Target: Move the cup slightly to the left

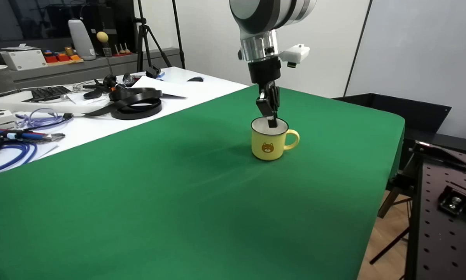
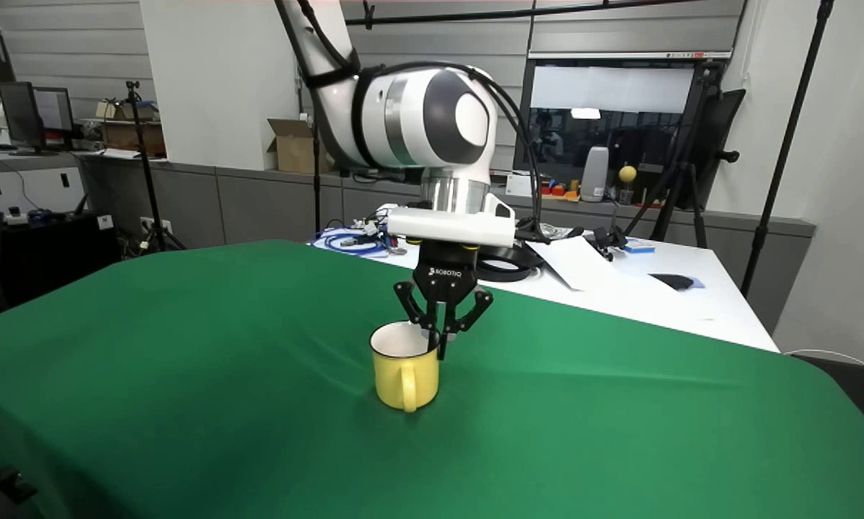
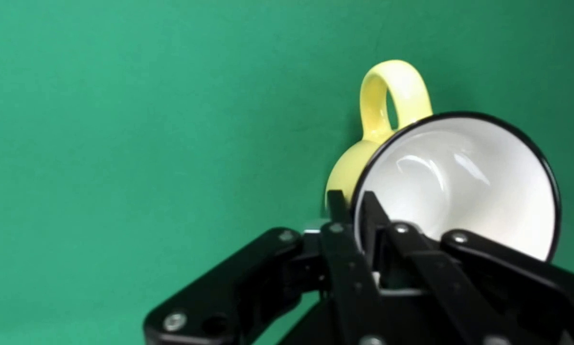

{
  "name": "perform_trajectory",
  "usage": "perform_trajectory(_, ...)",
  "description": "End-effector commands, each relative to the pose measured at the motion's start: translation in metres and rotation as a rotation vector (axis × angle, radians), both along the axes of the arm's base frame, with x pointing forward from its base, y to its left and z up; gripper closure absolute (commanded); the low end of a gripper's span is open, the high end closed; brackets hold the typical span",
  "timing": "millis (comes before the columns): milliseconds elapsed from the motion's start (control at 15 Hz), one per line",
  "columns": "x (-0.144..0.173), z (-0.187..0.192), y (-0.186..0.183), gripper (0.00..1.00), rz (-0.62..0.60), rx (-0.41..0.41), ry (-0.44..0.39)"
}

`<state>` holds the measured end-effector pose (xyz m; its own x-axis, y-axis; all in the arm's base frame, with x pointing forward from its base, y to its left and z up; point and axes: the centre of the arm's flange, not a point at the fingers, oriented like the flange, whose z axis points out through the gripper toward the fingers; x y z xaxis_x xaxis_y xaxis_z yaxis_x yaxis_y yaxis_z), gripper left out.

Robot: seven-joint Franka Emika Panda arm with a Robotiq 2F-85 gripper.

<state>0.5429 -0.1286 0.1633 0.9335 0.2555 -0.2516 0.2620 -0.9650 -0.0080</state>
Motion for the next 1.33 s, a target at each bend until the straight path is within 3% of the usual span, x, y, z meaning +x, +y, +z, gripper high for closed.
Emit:
perform_trajectory(0, 0.008, 0.006, -0.002, 0.98, 0.032, 0.042, 0.003)
perform_trajectory(467, 0.026, 0.018, 0.011, 0.98, 0.075, 0.211, -0.054)
perform_trajectory(733, 0.047, 0.027, 0.022, 0.98, 0.079, 0.242, -0.076)
perform_trajectory(1000, 0.067, 0.031, 0.031, 0.98, 0.054, 0.281, -0.008)
perform_trajectory(1267, 0.082, 0.025, 0.033, 0.98, 0.002, 0.251, 0.064)
